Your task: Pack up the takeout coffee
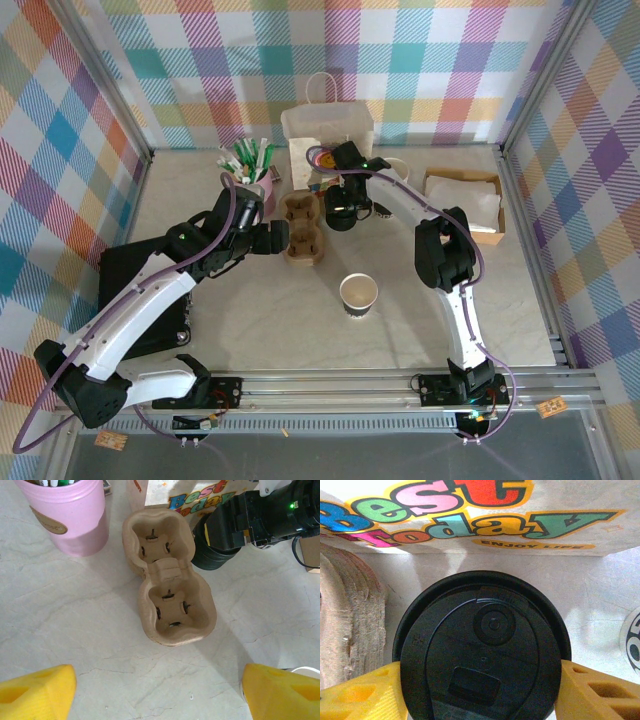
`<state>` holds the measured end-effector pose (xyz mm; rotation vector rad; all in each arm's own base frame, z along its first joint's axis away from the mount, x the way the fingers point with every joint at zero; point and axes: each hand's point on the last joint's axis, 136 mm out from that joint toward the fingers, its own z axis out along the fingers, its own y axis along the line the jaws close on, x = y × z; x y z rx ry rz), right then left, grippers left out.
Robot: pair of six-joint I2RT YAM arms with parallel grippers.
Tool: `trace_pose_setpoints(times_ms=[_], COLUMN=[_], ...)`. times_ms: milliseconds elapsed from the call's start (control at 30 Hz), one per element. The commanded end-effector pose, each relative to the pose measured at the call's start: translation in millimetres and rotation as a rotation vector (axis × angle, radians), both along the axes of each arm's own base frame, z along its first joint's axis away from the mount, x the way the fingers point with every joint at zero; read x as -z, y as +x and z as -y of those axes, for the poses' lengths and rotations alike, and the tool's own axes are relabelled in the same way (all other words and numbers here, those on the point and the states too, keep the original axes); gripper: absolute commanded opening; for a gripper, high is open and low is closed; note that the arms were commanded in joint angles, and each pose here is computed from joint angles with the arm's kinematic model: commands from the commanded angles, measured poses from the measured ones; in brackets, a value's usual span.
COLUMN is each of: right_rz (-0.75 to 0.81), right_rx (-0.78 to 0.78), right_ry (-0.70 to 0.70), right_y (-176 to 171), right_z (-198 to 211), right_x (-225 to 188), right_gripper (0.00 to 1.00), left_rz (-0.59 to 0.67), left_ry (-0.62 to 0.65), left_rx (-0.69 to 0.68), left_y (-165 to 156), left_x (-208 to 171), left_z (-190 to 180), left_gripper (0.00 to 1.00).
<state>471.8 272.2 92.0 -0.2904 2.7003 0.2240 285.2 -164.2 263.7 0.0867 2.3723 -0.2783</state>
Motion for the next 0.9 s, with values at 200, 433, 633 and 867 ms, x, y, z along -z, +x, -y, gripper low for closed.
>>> trace_pose_setpoints(times_ms=[200,433,633,867], right_rz=[0.018,0.03,0.03,0.043], right_rx=[0.01,0.008,0.017,0.031], right_ry=[0.021,0.044,0.076,0.1], right_y=[-7.3,-9.4,-11.2,-13.9], right_z=[5.1,3.6,1.4,2.8], right_x=[-21.3,-26.0,-29.1,-35.2], right_gripper=[0.55,0.52,0.49,0.48], left_rz=[0.0,0.001,-0.001,0.001], left_ry=[-0.011,-0.013,-0.015,-0.036], left_rx=[-0.018,-0.021,-0.025,-0.046], left_y=[-0.6,0.5,1.8,4.7], left_x=[1.8,2.1,2.6,3.2], left_z=[-3.4,-3.1,-2.0,-1.1], left_gripper=[0.86,0.86,0.86,0.86])
